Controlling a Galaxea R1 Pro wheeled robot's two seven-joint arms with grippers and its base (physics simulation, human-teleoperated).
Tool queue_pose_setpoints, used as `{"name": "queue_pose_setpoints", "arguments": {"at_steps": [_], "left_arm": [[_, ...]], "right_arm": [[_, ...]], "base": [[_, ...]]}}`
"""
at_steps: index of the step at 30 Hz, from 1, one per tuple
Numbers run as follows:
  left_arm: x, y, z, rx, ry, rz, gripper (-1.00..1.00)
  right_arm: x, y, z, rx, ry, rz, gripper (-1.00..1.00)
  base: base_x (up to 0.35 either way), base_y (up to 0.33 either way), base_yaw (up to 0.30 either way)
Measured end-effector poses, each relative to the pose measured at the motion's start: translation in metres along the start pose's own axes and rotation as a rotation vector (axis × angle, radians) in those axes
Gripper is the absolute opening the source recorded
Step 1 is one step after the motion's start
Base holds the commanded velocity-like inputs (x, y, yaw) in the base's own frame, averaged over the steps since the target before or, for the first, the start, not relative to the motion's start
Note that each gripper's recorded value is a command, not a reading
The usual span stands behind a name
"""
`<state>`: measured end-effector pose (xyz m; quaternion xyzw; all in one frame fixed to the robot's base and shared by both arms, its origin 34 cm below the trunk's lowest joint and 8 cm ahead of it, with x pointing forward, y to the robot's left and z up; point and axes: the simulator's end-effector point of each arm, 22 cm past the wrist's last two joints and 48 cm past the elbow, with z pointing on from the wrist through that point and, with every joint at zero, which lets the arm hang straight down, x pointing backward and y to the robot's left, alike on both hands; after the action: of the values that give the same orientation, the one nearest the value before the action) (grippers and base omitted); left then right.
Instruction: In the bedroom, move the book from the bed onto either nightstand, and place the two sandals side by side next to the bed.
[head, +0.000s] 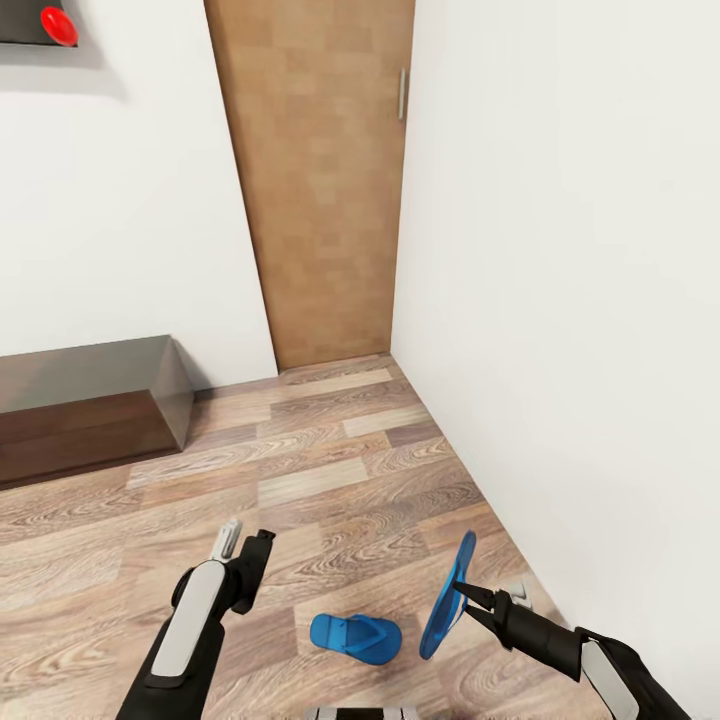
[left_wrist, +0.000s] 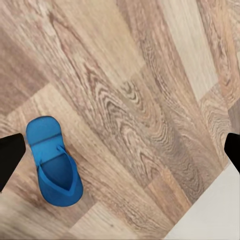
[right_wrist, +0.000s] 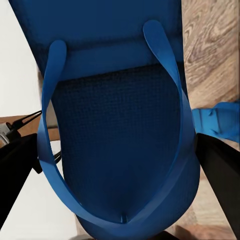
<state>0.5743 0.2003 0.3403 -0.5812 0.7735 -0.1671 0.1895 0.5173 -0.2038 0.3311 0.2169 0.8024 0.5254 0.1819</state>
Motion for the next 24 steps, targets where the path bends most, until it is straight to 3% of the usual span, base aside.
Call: {"name": "queue_pose_setpoints", "arguments": {"at_steps": [24], "left_arm": [[0.012,0.040,0.035,-0.095,0.031,-0.001,1.00]], "right_arm": [[0.019,-0.044,0.007,0.053,0.036,0.076,-1.00]], "base": [[0.000,0.000,0.000]]}}
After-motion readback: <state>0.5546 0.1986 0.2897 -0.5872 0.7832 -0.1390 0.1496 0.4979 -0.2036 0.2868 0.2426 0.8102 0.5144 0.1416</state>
